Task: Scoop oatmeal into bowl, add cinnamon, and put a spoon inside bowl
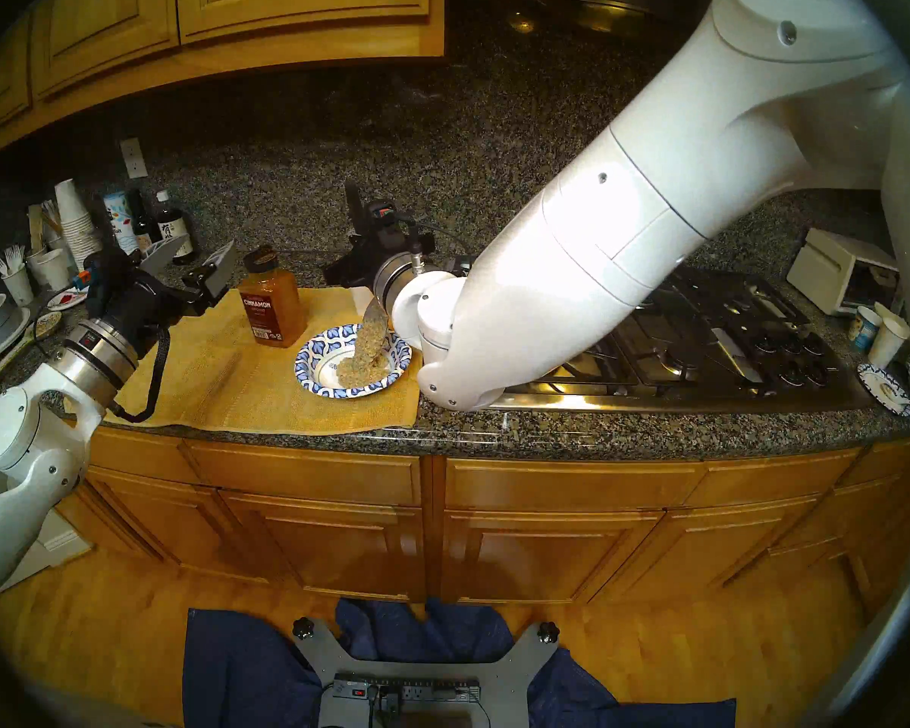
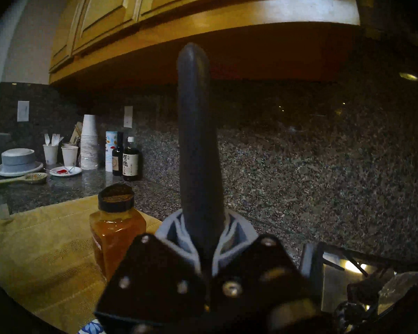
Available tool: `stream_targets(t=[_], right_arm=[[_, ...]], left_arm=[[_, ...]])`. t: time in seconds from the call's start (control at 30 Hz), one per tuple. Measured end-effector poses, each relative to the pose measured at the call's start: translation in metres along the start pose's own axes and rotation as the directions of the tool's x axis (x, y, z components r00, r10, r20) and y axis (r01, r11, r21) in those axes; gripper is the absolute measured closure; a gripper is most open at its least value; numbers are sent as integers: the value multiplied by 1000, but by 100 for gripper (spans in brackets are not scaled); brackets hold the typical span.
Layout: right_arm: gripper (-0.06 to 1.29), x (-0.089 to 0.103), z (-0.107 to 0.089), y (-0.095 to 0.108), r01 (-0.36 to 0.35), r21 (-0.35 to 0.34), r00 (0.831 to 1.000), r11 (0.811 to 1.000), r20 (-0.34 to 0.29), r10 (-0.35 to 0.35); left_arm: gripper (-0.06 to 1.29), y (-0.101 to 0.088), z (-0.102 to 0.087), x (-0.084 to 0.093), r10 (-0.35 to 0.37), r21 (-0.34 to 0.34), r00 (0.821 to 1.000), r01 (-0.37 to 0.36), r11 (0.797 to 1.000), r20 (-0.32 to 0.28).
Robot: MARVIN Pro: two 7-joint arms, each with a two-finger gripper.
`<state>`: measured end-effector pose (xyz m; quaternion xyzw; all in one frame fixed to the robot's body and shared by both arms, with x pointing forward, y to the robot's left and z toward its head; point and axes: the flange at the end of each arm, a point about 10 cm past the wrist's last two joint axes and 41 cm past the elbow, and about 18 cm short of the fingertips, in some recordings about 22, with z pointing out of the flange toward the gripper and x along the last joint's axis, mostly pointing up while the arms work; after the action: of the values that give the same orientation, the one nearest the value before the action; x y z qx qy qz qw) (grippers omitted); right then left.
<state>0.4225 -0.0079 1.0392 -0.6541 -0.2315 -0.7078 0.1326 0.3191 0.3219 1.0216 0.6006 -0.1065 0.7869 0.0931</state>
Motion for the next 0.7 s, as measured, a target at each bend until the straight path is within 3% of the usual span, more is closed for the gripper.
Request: stream_targets(t=[0.33,0.57,0.7], right_arm=[[125,-7,-3,-7,161,90,987,983,-30,-159],[125,-12,-7,-16,270,161,963,949,-66,-262],[125,-18,-12,-23,340,208,940,917,-94,-327]], left_arm=[[0,0,0,0,0,0,1000,0,1000,0],[0,0,0,0,0,0,1000,0,1000,0],[0,0,0,0,0,0,1000,0,1000,0]])
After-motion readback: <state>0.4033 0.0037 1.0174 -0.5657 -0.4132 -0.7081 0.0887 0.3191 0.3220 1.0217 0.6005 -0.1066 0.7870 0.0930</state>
